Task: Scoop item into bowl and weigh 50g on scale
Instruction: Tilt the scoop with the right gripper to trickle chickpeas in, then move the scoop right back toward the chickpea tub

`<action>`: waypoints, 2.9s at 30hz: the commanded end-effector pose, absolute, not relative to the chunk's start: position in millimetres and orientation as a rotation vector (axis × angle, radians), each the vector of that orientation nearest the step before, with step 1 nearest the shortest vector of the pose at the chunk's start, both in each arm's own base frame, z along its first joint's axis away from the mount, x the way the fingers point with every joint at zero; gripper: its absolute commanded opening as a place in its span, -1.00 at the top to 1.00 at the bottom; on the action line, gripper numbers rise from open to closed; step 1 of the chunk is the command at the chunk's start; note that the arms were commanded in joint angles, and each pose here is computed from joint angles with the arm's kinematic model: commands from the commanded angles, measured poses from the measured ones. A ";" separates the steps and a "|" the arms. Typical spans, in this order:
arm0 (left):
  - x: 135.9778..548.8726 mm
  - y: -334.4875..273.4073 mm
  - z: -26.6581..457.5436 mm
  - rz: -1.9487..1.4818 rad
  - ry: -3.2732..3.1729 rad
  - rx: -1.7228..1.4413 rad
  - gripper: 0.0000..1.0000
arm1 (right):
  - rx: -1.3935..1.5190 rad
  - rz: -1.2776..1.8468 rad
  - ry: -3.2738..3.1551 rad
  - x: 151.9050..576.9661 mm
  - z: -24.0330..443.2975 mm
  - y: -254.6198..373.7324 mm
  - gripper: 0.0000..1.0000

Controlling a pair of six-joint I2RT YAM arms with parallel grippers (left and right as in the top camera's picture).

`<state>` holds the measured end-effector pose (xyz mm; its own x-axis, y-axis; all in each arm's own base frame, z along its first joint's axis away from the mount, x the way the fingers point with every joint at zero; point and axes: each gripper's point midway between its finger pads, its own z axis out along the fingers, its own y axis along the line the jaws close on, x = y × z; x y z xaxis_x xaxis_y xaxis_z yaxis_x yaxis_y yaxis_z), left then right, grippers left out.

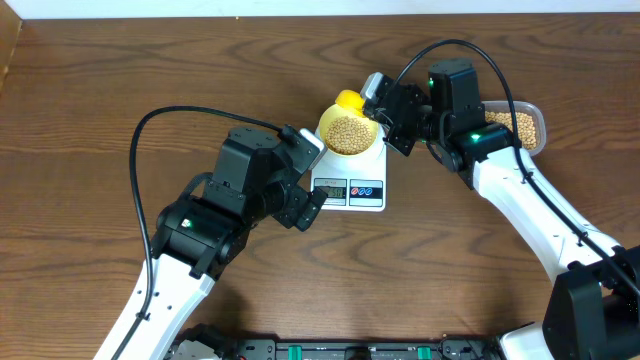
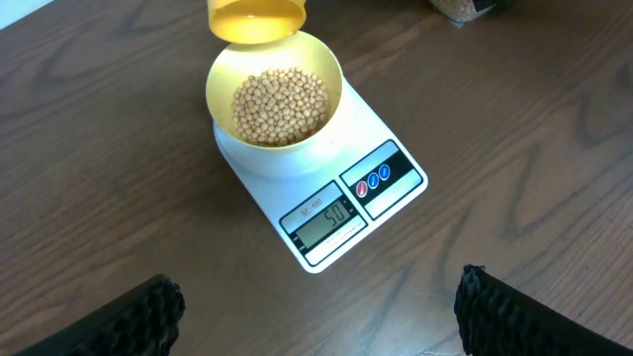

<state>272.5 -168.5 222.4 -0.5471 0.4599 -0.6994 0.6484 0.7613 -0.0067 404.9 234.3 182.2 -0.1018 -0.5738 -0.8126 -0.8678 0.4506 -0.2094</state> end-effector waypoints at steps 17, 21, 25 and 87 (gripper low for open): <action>273.1 -166.3 227.3 -0.339 2.235 0.815 -0.80 | -0.950 0.546 1.962 415.4 182.4 226.0 0.98; 273.1 -166.3 227.3 -0.339 2.235 0.815 -0.80 | -0.724 0.625 2.064 424.1 186.8 207.7 0.98; 273.1 -166.3 227.3 -0.339 2.235 0.815 -0.79 | -0.525 0.668 2.104 432.4 200.8 183.6 0.98; 273.1 -166.3 227.3 -0.339 2.235 0.815 -0.80 | 0.800 0.059 2.209 363.0 226.2 -24.0 0.98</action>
